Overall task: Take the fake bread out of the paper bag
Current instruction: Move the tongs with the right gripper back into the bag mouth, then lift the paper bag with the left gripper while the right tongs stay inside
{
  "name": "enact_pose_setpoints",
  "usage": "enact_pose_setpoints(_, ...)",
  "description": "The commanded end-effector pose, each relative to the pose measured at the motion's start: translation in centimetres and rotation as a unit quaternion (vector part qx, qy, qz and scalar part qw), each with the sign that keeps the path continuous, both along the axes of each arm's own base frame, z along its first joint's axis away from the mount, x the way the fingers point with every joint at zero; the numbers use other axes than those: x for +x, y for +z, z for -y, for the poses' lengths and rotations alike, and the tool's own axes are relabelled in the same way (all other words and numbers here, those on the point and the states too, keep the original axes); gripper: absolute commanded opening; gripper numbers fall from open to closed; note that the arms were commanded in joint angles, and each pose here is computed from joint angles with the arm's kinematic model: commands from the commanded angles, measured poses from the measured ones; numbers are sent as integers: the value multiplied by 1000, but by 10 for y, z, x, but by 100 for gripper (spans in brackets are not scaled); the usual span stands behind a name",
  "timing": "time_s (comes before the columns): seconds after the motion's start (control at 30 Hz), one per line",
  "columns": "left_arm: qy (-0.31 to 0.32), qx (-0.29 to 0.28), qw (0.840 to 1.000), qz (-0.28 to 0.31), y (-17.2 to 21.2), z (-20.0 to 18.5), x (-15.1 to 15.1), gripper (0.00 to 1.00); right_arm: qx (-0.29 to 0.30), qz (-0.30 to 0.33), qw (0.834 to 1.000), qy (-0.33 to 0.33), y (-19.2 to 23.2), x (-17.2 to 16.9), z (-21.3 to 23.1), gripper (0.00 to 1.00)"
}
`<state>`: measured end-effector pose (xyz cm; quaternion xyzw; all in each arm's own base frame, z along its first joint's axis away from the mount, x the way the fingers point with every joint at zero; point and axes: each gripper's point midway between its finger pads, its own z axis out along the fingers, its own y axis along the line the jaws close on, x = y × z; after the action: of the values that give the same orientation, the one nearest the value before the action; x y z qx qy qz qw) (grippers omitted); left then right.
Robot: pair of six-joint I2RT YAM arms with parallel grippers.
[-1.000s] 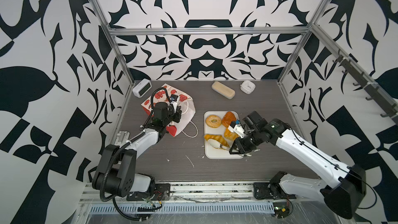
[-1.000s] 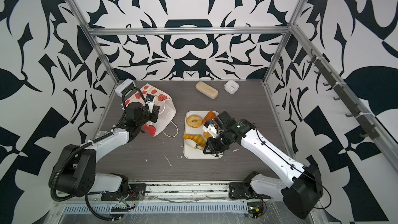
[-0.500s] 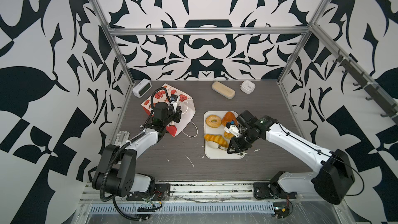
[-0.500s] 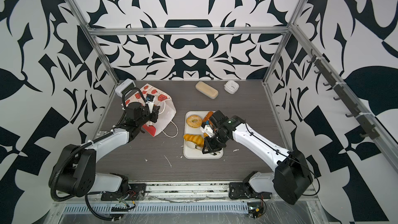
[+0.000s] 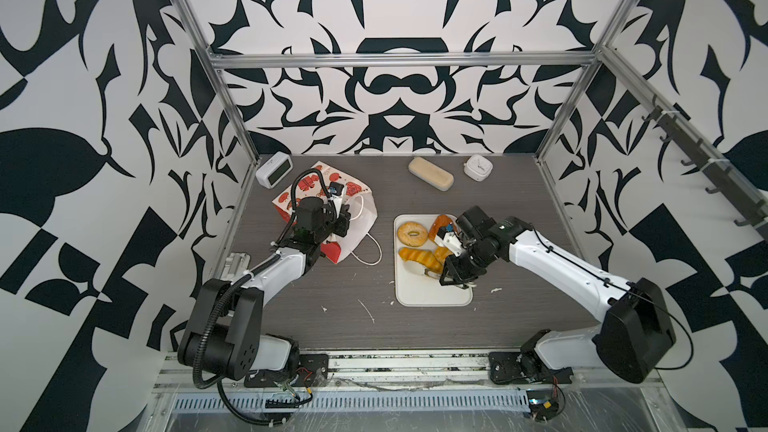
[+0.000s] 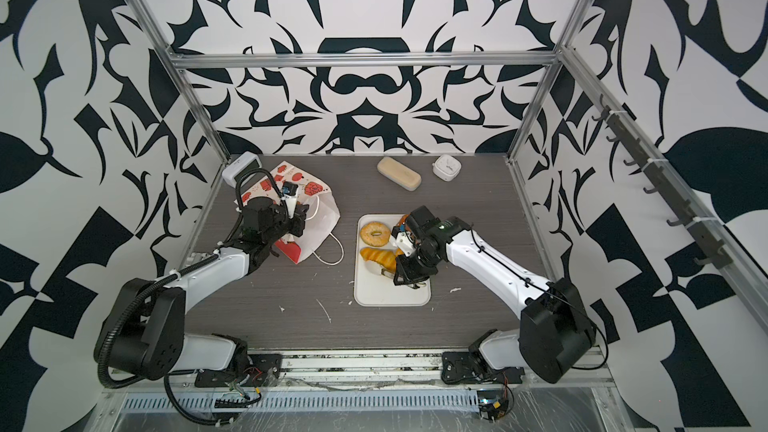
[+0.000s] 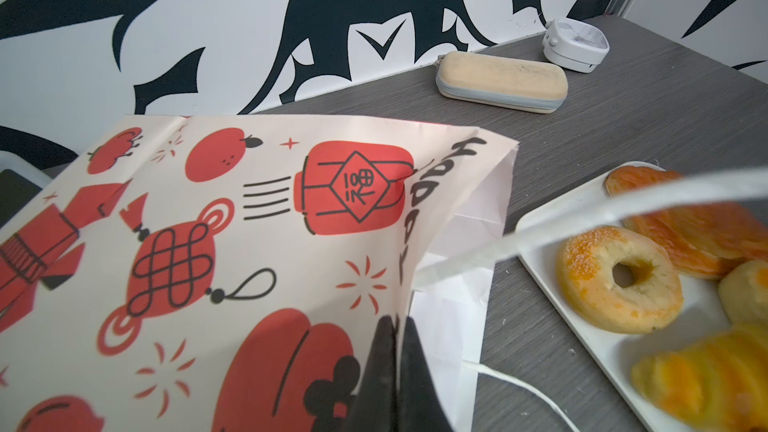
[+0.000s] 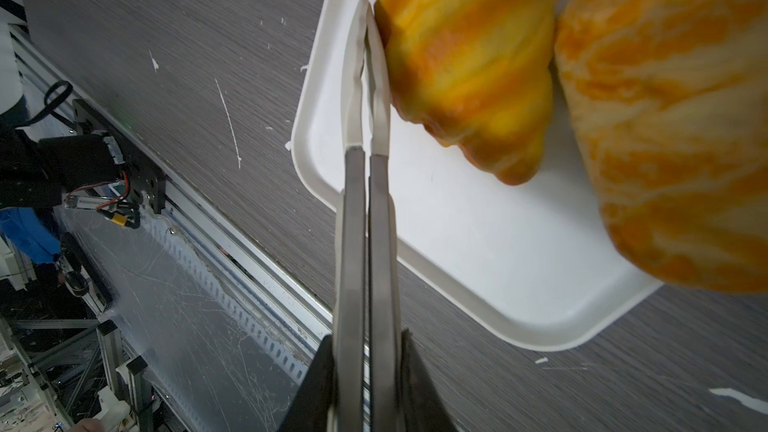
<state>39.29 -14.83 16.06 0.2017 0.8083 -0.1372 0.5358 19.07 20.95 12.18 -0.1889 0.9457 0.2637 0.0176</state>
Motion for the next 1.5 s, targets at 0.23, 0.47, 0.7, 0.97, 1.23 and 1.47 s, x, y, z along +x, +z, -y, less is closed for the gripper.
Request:
enact_pose_setpoints(0.23, 1, -4, 1000, 2, 4, -1, 0, 0, 64, 41, 997, 8, 26, 24, -20, 10)
enact_pose_setpoints(0.47, -3, -8, 1000, 4, 7, 0, 0, 0, 139, 62, 988, 29, 55, 18, -35, 10)
enact_pose_setpoints(0.7, -14, -8, 1000, 12, 22, 2, -6, 0, 195, 110, 974, 16, 89, 32, -53, 10)
enact_pose_setpoints(0.97, -21, -6, 1000, 17, 34, 3, -9, 0, 193, 152, 968, 47, 82, 65, -98, 10)
enact_pose_setpoints(1.23, -24, 9, 1000, 4, 41, 2, -11, 0, 202, 170, 963, 54, 64, 98, -147, 10)
enact_pose_setpoints(1.47, -24, 81, 996, -23, 36, 10, -8, 0, 208, 166, 963, 40, 43, 114, -181, 18)
